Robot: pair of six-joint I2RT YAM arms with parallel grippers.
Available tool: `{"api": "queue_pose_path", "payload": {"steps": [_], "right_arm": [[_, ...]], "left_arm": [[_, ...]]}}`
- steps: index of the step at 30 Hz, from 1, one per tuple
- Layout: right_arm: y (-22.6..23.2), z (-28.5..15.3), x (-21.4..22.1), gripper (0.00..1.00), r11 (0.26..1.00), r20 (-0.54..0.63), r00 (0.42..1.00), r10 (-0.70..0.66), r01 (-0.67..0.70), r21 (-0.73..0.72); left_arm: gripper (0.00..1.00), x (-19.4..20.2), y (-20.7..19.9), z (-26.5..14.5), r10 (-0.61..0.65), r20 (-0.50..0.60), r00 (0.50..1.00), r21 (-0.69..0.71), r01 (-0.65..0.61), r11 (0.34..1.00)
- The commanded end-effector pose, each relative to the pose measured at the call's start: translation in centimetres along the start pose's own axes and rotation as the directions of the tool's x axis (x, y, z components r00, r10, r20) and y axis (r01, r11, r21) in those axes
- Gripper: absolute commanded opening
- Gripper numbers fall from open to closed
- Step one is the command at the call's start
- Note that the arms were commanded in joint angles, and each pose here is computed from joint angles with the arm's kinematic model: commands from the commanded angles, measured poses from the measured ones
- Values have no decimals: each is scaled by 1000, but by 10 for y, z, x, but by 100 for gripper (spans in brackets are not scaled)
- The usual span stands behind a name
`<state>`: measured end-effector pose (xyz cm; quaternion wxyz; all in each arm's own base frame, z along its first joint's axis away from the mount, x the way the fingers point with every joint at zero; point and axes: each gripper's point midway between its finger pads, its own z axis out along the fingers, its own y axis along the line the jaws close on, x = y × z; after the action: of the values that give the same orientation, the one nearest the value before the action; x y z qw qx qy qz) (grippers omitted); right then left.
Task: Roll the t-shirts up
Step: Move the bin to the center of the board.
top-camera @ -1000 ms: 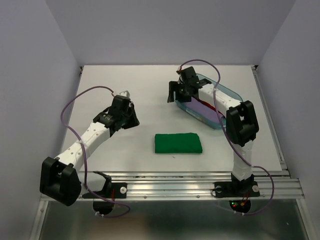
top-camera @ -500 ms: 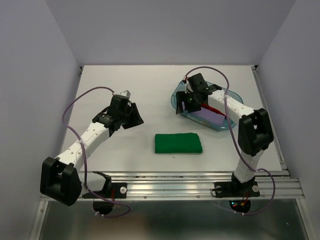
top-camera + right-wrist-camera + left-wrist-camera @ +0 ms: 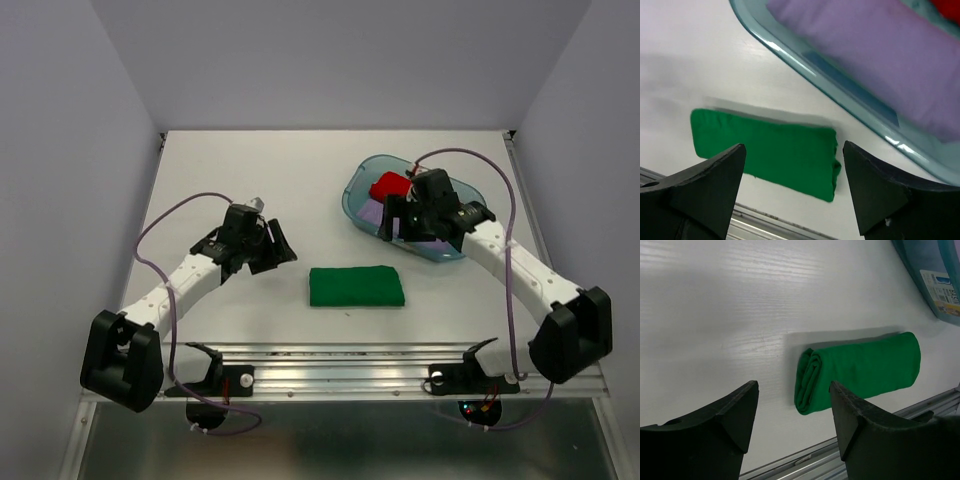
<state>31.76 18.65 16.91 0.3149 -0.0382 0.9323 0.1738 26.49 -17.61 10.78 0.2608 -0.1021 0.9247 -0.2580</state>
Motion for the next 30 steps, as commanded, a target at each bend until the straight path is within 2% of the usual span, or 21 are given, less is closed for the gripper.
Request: {"api": "queue_pose_path", "payload": {"steps": [1, 6, 11, 14, 20, 24, 27, 28, 30], "right_arm": [[-21, -18, 28, 84, 989, 43, 991, 128, -130, 72], [-33, -26, 78, 88, 961, 31, 963, 269, -271, 59], [-28, -8, 107, 87, 944, -25, 944, 330, -330, -5], [-25, 5, 118, 81, 940, -56, 940, 337, -339, -30], [-34, 25, 133, 56, 950, -100, 945, 313, -314, 7], [-29, 32, 140, 48, 947, -133, 940, 316, -320, -12], [-14, 33, 145, 46, 944, -151, 937, 315, -326, -54], [-11, 34, 147, 45, 944, -157, 937, 312, -325, -61], [0, 35, 149, 44, 943, -166, 938, 306, -322, -82]], "left_arm": [[71, 8, -15, 0, -48, 1, 999, 103, 48, 994], [75, 27, -22, 13, -73, -55, 996, 136, 80, 988], [74, 39, -21, 21, -69, -80, 994, 119, 78, 990], [73, 45, -16, 26, -71, -97, 993, 103, 81, 991], [71, 50, -4, 27, -71, -100, 992, 59, 78, 995], [72, 56, 3, 27, -64, -116, 991, 36, 68, 997], [74, 62, -1, 26, -55, -140, 989, 75, 66, 995], [79, 67, 1, 26, -56, -152, 987, 82, 69, 994], [82, 76, 0, 25, -49, -184, 982, 106, 70, 992]]}}
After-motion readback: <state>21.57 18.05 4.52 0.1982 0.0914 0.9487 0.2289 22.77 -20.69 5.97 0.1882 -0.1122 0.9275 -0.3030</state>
